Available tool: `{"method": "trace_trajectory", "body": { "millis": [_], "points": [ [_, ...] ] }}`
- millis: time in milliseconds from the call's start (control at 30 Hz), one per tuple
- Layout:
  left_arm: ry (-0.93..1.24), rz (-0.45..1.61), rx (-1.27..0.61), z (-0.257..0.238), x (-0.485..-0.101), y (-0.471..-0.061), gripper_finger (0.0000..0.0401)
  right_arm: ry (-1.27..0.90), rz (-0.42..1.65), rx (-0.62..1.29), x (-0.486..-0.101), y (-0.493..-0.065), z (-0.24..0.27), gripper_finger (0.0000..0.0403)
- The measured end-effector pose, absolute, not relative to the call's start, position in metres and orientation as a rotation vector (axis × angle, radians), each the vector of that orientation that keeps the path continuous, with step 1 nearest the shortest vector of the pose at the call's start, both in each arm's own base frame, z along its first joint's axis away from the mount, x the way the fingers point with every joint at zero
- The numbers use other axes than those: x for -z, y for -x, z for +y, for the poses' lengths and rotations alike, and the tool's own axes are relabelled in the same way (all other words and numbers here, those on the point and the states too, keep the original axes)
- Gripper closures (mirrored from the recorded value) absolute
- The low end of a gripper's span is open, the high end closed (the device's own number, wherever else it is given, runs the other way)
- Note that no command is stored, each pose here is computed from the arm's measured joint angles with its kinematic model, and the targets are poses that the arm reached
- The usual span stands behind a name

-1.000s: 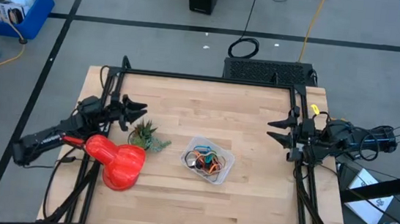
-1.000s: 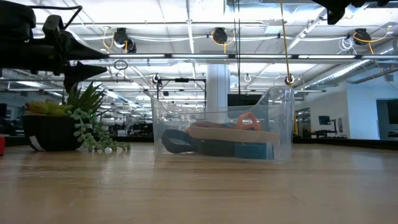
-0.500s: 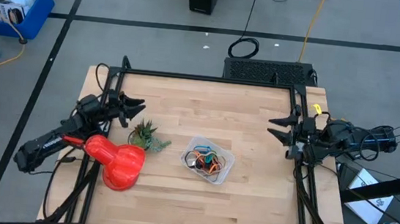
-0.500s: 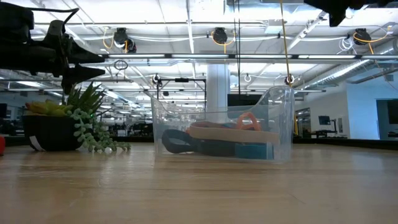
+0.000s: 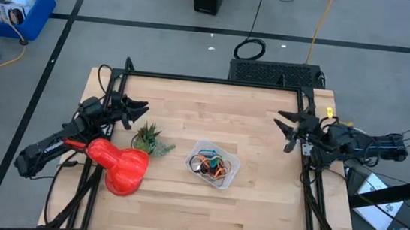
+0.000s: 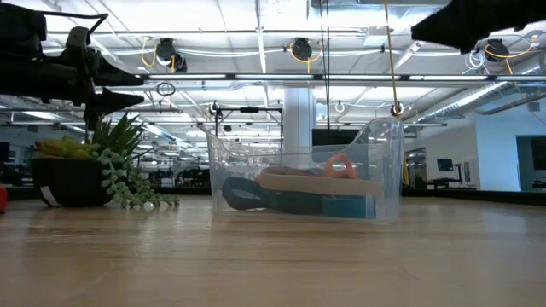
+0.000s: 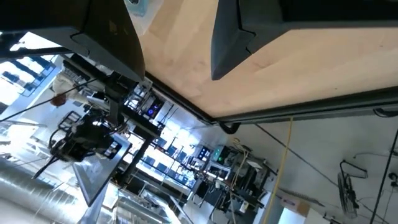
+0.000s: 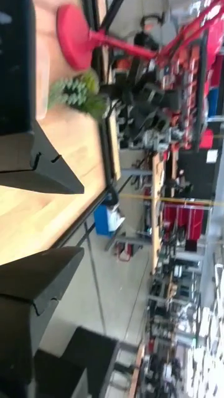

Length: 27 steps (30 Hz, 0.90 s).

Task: Pick and place rubber bands into bin
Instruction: Return to home position

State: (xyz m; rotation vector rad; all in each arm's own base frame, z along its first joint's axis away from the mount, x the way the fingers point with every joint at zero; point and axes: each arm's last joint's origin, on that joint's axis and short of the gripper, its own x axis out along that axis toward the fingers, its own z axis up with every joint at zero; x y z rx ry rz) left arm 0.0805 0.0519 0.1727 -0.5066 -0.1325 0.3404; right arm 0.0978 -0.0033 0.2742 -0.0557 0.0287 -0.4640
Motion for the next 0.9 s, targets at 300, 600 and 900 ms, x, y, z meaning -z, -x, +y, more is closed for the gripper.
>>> {"method": "trace_trajectory", "body": {
  "millis": [300, 600, 900],
  "points": [
    [0.534, -0.139, -0.337, 0.052, -0.173, -0.081, 0.0210, 0.051, -0.067, 0.410, -0.238, -0.103, -0.012, 0.0261],
    [0.535, -0.139, -0.331, 0.052, -0.173, -0.081, 0.0210, 0.006, -0.107, 0.418, -0.204, -0.103, -0.026, 0.0261],
    [0.550, -0.139, -0.324, 0.052, -0.173, -0.081, 0.0210, -0.042, -0.126, 0.464, -0.185, -0.097, -0.036, 0.0261]
  ]
}}
